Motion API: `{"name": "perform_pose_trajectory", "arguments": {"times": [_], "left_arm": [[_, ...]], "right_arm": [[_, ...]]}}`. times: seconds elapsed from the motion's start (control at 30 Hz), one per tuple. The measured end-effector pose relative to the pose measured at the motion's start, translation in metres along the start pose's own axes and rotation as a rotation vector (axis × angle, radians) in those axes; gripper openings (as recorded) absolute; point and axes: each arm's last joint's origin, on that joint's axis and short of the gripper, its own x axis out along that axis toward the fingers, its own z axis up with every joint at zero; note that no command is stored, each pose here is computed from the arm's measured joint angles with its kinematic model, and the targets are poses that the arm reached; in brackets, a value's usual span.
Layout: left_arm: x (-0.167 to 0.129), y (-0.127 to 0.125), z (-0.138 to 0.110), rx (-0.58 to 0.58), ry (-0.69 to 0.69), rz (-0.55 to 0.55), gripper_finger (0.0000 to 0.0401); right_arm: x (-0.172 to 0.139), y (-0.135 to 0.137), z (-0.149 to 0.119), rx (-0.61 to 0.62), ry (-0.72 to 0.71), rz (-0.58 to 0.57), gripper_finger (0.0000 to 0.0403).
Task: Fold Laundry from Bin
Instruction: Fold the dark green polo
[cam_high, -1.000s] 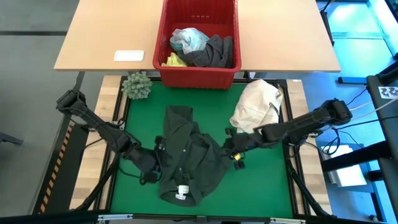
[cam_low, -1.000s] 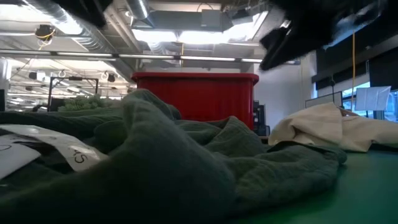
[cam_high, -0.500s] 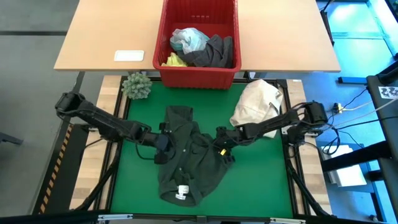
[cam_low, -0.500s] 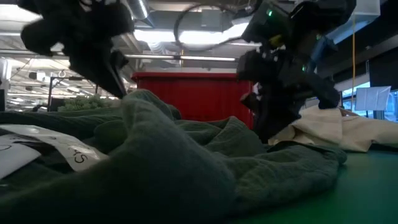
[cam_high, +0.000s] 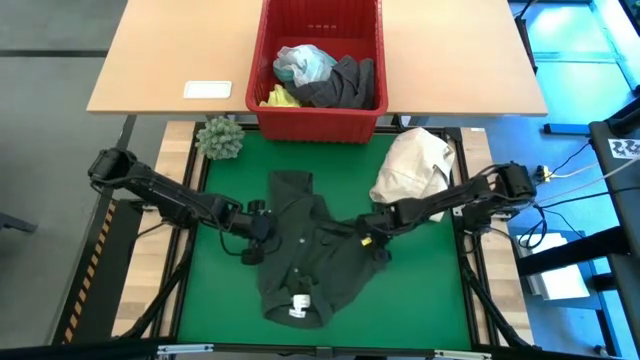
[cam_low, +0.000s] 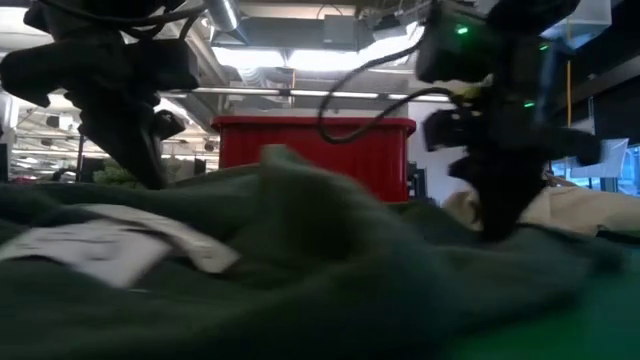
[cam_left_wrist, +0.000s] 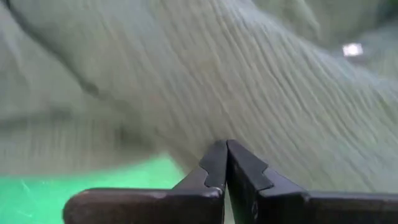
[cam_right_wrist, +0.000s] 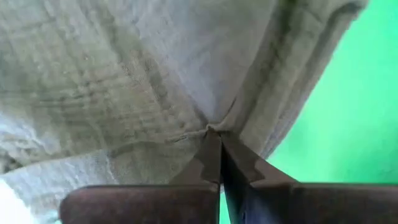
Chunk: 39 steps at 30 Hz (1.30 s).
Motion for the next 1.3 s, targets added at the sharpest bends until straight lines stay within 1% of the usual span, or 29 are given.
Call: {"name": "perform_pose_trajectory", "arguments": {"times": [0.17,0.23,0.33,0.5,0.57,0.73,0.93,1.03,1.13,1.3], "left_arm": [[0.000,0.000,-0.001,-0.018,0.010,-0.001,0.0001],[0.000,0.000,-0.001,-0.018,0.008,-0.001,0.0001],[0.000,-0.001,0.002,-0.022,-0.021,-0.012,0.0002],[0.002,-0.004,0.011,0.012,-0.112,-0.040,0.0001],[0.006,-0.004,0.013,0.035,-0.118,-0.038,0.0001],[0.028,0.002,0.014,0.053,-0.075,0.001,0.0001],[0.055,0.010,0.021,0.051,-0.105,0.013,0.0000],[0.063,0.013,0.018,0.052,-0.067,-0.001,0.0000],[0.066,0.013,0.014,0.026,-0.010,-0.013,0.0000],[0.063,0.006,-0.001,-0.054,0.156,-0.068,0.0000]], "right_arm": [[-0.009,0.020,-0.021,0.034,0.153,0.091,0.0001],[-0.011,0.028,-0.026,0.033,0.179,0.123,0.0001],[-0.012,0.034,-0.026,0.014,0.166,0.138,0.0001],[-0.011,0.033,-0.022,0.007,0.112,0.108,0.0001],[-0.011,0.030,-0.020,0.010,0.102,0.104,0.0001],[-0.011,0.028,-0.019,0.006,0.092,0.095,0.0000],[-0.012,0.024,-0.015,0.005,0.070,0.097,0.0000],[-0.012,0.023,-0.015,-0.009,0.067,0.083,0.0000],[-0.012,0.023,-0.015,-0.013,0.067,0.083,0.0000],[-0.012,0.023,-0.015,-0.009,0.069,0.081,0.0000]]}}
